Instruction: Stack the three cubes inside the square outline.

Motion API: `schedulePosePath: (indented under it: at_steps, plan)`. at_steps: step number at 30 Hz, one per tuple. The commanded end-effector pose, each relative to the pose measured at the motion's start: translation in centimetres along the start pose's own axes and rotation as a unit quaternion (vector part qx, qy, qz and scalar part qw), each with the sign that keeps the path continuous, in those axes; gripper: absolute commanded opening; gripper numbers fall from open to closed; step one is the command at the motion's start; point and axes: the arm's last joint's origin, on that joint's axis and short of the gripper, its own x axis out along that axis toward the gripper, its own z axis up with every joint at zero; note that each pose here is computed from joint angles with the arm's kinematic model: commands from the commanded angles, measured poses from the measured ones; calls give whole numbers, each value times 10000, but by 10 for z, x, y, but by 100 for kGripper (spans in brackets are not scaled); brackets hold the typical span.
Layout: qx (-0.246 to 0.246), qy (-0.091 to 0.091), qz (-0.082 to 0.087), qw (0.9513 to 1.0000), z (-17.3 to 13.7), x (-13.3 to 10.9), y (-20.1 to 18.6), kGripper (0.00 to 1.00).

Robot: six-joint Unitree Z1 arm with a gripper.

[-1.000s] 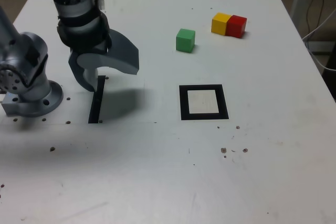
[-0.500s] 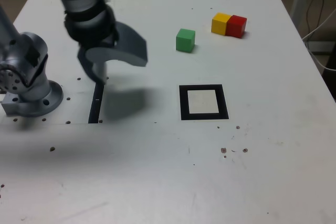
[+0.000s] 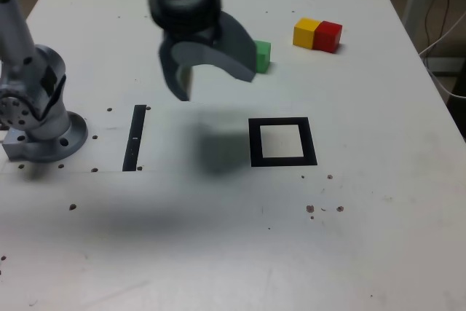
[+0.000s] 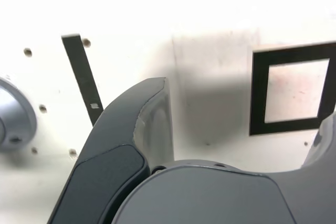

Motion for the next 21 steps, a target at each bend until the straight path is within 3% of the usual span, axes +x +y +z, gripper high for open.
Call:
schedulePosePath:
  at_steps: [1,5,9,13,18,21]
  plan:
    - [4,141,-208,9997,16,-2,1,96]
    - [-119,133,-461,9988,40,-8,5,96]
    - [-422,-87,-505,9978,62,-21,20,96]
    - [-883,-184,-370,9952,78,-31,43,96]
    - [-1414,-93,-67,9899,86,-28,69,97]
    - [-1662,-106,-75,9860,90,-26,78,97]
